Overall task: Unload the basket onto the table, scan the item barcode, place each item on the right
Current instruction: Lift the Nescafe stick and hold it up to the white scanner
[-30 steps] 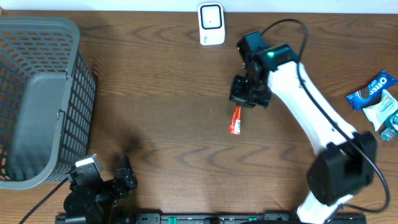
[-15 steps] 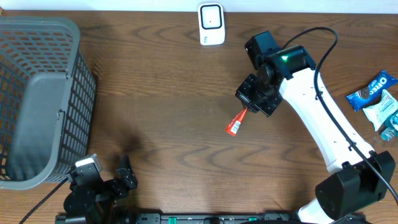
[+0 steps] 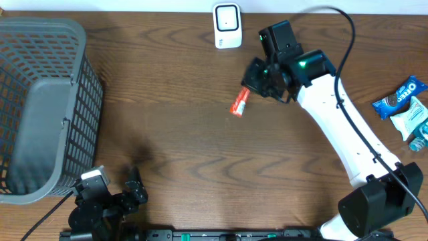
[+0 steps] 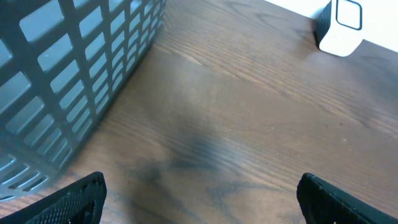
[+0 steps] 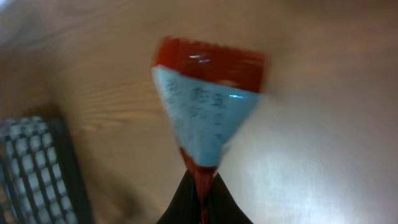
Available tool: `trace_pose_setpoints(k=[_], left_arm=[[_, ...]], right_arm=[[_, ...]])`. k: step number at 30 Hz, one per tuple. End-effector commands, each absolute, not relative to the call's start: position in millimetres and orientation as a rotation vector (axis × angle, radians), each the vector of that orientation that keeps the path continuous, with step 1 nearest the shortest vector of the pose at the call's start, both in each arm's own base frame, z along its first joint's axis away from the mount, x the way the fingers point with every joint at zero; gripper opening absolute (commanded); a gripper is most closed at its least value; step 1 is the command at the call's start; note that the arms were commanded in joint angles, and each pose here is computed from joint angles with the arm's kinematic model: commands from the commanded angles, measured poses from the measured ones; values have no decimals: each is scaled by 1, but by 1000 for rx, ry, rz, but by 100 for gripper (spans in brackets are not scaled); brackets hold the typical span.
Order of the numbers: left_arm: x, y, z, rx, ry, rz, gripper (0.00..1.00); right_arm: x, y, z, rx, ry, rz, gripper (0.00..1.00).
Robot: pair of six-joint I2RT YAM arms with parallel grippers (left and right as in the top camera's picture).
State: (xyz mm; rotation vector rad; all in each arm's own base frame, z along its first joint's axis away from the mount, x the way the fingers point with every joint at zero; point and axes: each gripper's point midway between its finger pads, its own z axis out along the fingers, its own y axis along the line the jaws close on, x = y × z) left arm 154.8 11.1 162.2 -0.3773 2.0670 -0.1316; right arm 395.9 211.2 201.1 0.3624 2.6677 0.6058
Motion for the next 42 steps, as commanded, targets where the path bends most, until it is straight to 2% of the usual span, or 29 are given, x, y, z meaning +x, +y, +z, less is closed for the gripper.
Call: trace_pose_setpoints(k=[1,7,14,20,28,34,42], left_arm=[[154,11,162,-383,2067,-137,98],[154,11,162,-382,2068,-137,98],[154,11,162,-382,2068,-137,98],[154,11,162,-383,2067,-137,98],[154,11,162,-383,2067,-137,98],[154,11,162,-382,2068,-137,98],[154,11,162,-382,2068,-137,98]], right_arm=[[422,218,231,-118,2464,435,1],[485,190,261,-94,2144,55,2],[552,219,241,-297,1907,-64,1],[603,245,244,-354,1524,-153,1],[615,251,206,-386,1317,-273,1],[618,265,156,-466,1354,-226,1],[619,265,144,-444,1405,-195,1]])
